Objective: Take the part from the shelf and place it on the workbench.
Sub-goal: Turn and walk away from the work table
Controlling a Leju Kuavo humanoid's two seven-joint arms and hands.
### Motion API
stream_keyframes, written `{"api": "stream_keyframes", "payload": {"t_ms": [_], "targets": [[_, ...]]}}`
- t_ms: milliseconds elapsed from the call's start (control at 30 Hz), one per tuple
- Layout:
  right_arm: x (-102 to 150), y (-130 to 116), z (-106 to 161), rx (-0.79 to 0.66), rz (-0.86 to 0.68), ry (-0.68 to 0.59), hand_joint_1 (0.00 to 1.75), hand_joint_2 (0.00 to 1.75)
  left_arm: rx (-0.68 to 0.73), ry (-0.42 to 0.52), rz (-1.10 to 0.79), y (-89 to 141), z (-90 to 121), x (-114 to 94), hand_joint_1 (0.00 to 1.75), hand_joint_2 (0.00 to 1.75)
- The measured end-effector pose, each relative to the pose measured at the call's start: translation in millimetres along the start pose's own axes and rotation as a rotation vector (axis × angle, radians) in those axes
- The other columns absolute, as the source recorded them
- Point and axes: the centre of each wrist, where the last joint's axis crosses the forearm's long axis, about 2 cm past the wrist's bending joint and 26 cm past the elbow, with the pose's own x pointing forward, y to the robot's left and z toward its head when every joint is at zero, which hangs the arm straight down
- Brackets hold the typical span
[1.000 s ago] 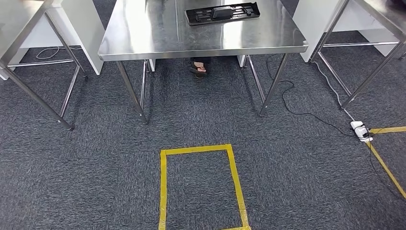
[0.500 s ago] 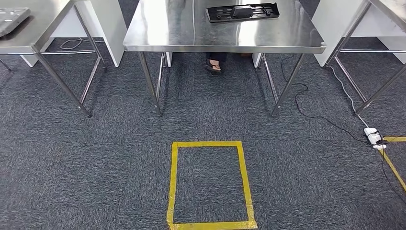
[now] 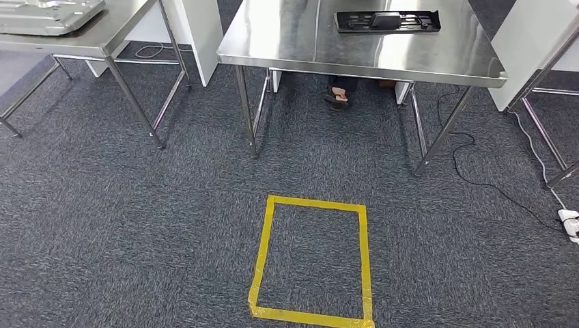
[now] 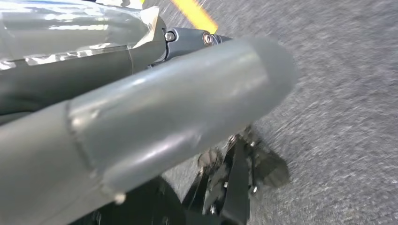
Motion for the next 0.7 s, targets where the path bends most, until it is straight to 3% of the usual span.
{"api": "stream_keyframes", "payload": {"t_ms": [167,300,433,700], "targets": [[13,-7,1,0.0,0.15,-0.046,0.0,0.0,0.052,0.114,0.054,-14,12,-15,0.0,0.0],[8,-7,0,0.007,0.209,-0.062,0.0,0.0,0.045,0.109,0.056,-16,16,-25,0.0,0.0],[3,-9,0,0.021,0.241,-0.058,0.0,0.0,-0.017,0.083,0.05,2,13,-31,0.0,0.0],[-5,-17,-2,0.034,0.257,-0.055,0.0,0.0,-0.05,0.015,0.082,28,10,-18,0.0,0.0]]}}
